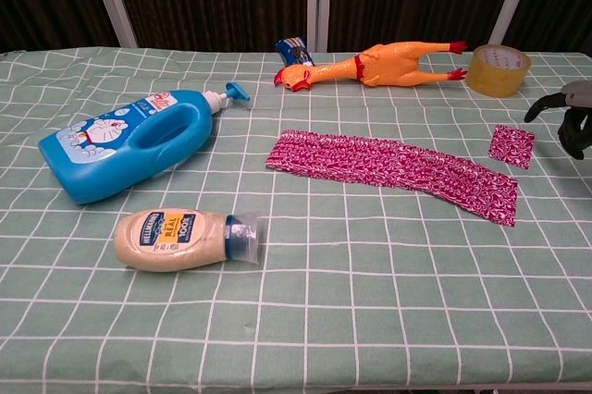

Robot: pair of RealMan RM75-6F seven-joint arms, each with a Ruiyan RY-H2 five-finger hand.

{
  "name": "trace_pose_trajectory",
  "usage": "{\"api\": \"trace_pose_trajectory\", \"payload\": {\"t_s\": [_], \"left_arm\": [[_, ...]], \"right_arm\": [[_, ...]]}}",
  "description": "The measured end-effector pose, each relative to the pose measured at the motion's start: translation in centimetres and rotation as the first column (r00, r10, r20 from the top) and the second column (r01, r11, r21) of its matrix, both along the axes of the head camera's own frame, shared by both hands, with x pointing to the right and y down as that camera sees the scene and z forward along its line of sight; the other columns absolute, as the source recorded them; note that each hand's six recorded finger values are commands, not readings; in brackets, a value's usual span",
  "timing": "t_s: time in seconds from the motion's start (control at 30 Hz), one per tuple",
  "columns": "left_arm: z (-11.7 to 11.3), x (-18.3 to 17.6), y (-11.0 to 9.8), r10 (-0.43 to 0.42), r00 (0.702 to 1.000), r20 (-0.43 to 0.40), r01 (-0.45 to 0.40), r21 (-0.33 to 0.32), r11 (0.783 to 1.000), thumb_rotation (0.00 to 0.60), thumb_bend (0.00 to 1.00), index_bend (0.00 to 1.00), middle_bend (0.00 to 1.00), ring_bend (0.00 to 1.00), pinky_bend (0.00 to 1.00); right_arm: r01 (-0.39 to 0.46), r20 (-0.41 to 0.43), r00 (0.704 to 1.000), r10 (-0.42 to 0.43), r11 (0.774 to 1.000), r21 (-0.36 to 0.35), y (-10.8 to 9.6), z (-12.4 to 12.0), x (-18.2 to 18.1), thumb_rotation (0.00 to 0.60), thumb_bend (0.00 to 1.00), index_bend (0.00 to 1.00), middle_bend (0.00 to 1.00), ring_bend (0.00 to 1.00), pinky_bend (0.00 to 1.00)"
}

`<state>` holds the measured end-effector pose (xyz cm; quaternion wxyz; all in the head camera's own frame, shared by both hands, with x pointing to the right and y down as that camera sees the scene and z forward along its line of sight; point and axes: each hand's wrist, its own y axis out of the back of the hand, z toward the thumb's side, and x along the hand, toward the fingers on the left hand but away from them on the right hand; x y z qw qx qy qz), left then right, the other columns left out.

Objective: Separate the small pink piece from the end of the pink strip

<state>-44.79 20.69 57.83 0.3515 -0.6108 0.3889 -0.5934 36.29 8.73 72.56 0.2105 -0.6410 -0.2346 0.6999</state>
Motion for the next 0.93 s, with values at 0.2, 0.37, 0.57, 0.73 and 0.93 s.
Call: {"api": "trace_pose_trajectory", "payload": {"t_s": [0.2, 0.37, 0.57, 0.73, 0.93], "left_arm": [[0.1, 0.3, 0.0, 0.002, 1.0, -0.005, -0.002, 0.002, 1.0, 0.488, 0.05, 0.05, 0.0, 0.0, 0.12], [0.1, 0.6, 0.0, 0.0, 1.0, -0.012, 0.0, 0.004, 1.0, 0.487, 0.05, 0.05, 0.0, 0.0, 0.12], [-0.3, 1.0, -0.2, 0.005, 1.0, -0.02, -0.004, 0.022, 1.0, 0.482, 0.05, 0.05, 0.0, 0.0, 0.12], [-0.8, 1.3, -0.3, 0.008, 0.999, -0.031, -0.006, 0.056, 0.998, 0.473, 0.06, 0.05, 0.0, 0.0, 0.12], [-1.1, 1.7, -0.5, 0.017, 0.999, -0.03, -0.015, 0.053, 0.998, 0.476, 0.05, 0.05, 0.0, 0.0, 0.12]], "right_arm": [[0.089, 0.028, 0.995, -0.094, 0.987, 0.136, 0.0, -3.6, -1.7, 0.6, 0.98, 0.19, 0.98, 0.85, 0.75], [0.165, 0.031, 0.982, -0.186, 0.93, 0.33, 0.7, -7.3, -2.1, 0.6, 0.47, 0.22, 0.62, 0.56, 0.6], [0.242, -0.026, 0.965, -0.262, 0.841, 0.485, 5.1, -11.8, 0.3, 0.6, 0.19, 0.02, 0.05, 0.01, 0.22], [0.214, -0.059, 0.976, -0.209, 0.879, 0.426, 8.9, -12.9, 3.6, 0.6, 0.11, 0.0, 0.0, 0.0, 0.0], [0.146, -0.06, 0.989, -0.134, 0.855, 0.498, 11.8, -15.0, 6.9, 0.6, 0.1, 0.0, 0.0, 0.0, 0.0]]}}
